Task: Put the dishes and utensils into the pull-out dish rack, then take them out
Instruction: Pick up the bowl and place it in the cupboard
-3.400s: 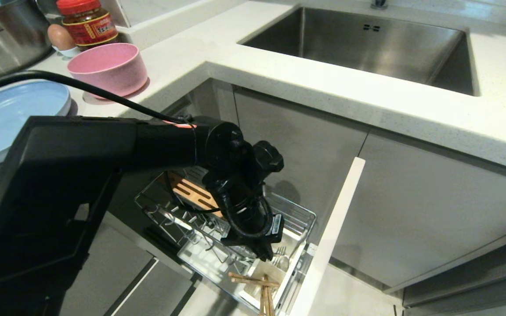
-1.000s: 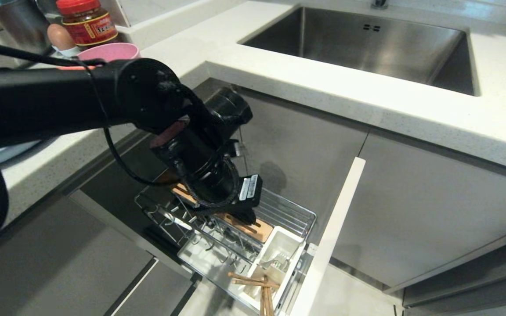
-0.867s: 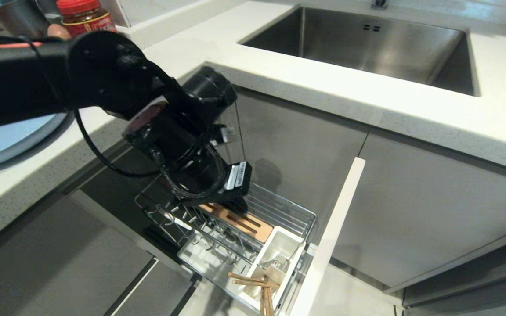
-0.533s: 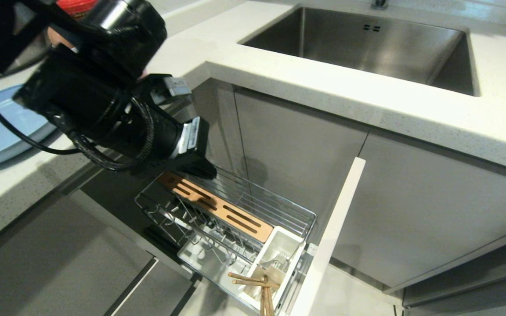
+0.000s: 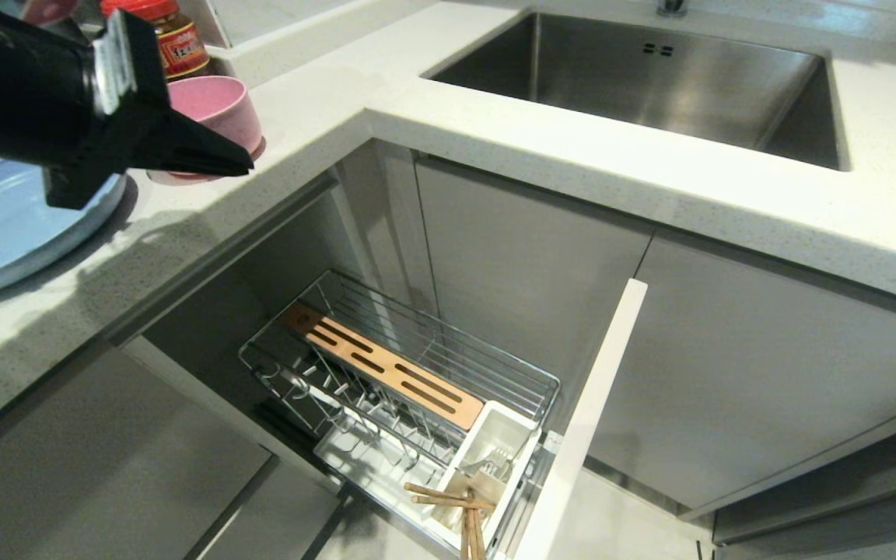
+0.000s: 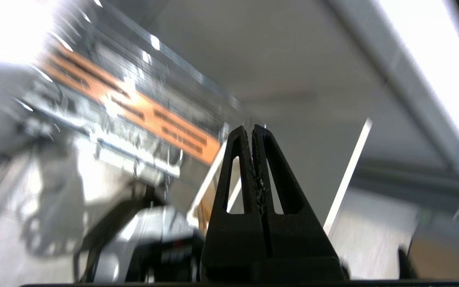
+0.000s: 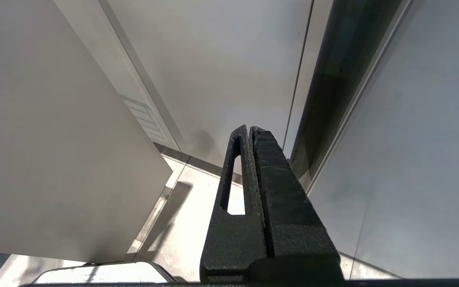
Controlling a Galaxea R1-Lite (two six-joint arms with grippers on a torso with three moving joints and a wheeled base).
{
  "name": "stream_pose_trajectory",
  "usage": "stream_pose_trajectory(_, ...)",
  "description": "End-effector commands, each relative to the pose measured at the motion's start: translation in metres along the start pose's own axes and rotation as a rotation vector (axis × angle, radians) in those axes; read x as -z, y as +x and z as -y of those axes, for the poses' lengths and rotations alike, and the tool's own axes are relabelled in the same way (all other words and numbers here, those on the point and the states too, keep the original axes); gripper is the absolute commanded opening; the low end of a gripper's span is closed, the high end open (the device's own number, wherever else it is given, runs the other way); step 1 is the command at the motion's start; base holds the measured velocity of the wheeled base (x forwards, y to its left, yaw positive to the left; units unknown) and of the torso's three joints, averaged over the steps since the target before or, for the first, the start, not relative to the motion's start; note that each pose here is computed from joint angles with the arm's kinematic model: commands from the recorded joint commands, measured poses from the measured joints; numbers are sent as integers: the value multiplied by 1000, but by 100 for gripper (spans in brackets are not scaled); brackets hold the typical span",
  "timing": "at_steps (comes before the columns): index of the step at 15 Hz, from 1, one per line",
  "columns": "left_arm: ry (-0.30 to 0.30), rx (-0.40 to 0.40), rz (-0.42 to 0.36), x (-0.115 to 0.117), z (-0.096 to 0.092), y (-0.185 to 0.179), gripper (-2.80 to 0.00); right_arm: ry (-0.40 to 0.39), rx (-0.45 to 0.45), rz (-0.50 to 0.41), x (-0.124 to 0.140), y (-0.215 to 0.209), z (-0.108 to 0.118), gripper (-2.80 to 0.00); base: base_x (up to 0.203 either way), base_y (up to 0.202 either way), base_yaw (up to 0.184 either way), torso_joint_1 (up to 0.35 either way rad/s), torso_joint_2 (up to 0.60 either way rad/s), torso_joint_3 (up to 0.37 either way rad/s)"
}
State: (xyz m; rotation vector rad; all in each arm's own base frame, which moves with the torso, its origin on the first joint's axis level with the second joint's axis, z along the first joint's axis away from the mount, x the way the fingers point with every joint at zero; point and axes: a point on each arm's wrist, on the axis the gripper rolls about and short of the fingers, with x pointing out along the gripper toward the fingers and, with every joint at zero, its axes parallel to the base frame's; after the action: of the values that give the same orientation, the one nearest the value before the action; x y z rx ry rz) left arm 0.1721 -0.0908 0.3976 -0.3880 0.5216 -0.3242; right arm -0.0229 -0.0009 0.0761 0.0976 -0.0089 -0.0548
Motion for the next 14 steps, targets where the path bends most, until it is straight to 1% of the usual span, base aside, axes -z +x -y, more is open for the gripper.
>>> stream_pose_trajectory(1,-21,11,154,-8,-10,-37,-280,1,0,5,0,0,0,-280,0,0,0,0,0,0)
stream_pose_trajectory(2,-7,1,200,-10,-14,-41,-280,1,0,5,0,0,0,-280,0,0,0,0,0,0)
stream_pose_trajectory(4,68,-26,279,-10,-23,-45,-280,1,0,5,0,0,0,-280,0,0,0,0,0,0)
stream_pose_trajectory(5,115,-55,301,-11,-28,-46,-280,1,0,5,0,0,0,-280,0,0,0,0,0,0)
stream_pose_trajectory(6,165,-75,309,-11,-31,-45,-280,1,0,5,0,0,0,-280,0,0,0,0,0,0)
stream_pose_trajectory(7,226,-85,304,-11,-32,-42,-280,1,0,5,0,0,0,-280,0,0,0,0,0,0)
stream_pose_trajectory(9,371,-119,274,-8,-36,-34,-280,1,0,5,0,0,0,-280,0,0,0,0,0,0)
stream_pose_trajectory(10,424,-141,275,-9,-39,-30,-280,1,0,5,0,0,0,-280,0,0,0,0,0,0)
stream_pose_trajectory(11,436,-149,275,-10,-41,-23,-280,1,0,5,0,0,0,-280,0,0,0,0,0,0)
stream_pose_trajectory(14,440,-160,292,-11,-47,-7,-280,1,0,5,0,0,0,-280,0,0,0,0,0,0)
